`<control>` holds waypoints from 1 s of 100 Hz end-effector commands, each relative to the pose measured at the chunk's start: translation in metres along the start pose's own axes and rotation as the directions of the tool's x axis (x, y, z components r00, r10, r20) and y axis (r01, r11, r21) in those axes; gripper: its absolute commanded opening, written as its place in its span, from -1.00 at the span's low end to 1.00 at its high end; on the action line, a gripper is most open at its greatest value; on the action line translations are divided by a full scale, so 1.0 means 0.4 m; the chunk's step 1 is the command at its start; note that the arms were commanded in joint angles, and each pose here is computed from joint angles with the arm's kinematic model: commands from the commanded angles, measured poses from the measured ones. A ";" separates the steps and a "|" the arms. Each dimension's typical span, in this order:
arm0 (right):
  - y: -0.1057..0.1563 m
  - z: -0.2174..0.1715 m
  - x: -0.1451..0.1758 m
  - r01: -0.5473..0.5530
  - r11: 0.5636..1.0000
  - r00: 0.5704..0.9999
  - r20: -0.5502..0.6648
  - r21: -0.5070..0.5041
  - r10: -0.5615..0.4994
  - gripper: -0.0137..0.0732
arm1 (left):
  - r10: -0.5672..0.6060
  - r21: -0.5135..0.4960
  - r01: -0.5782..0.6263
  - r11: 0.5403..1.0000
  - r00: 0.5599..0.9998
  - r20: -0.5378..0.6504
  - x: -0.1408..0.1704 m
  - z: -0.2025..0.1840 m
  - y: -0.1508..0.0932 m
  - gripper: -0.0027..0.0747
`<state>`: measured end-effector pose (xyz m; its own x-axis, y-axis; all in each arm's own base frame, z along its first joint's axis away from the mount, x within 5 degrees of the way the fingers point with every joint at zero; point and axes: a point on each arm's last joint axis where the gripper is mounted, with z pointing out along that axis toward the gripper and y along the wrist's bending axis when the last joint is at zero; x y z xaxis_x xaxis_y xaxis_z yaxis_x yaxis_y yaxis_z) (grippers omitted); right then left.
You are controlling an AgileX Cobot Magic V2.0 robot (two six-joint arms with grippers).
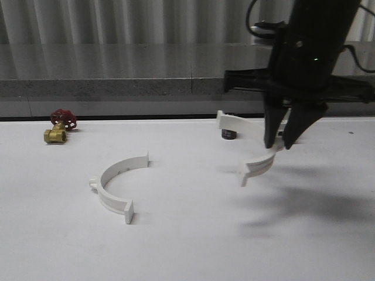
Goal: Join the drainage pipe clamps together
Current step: 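Carry the second white clamp half with the right gripper toward the first, then press the held clamp half against the first half's ends with the right gripper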
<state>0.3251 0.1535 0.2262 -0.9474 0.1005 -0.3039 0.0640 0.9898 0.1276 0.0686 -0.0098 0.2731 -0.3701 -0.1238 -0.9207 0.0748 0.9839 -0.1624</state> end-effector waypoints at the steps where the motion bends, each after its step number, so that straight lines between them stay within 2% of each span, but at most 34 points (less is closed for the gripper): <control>1: 0.046 -0.035 -0.007 -0.014 0.999 0.996 0.084 -0.050 0.019 -0.81 | -0.002 0.014 0.001 1.000 0.995 0.097 -0.037 -0.009 -0.006 -0.98; 42: 0.172 0.012 -0.032 0.012 0.998 0.999 0.046 -0.059 -0.009 -0.81 | -0.002 0.016 0.000 1.000 0.995 0.096 -0.037 -0.009 -0.006 -0.98; 69: 0.253 0.061 -0.019 0.054 0.997 0.998 0.013 -0.057 -0.054 -0.81 | -0.002 0.016 0.000 1.000 0.995 0.096 -0.037 -0.009 -0.006 -0.98; 100: 0.267 0.077 -0.023 0.049 0.998 0.999 0.015 -0.048 -0.048 -0.81 | -0.002 0.016 0.000 1.000 0.995 0.096 -0.037 -0.009 -0.006 -0.98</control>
<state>0.3477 0.2627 0.1806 -0.9691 0.0425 -0.2428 0.0136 0.9927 0.1196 0.0686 -0.0098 0.2731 -0.3701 -0.1238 -0.9207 0.0748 0.9839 -0.1624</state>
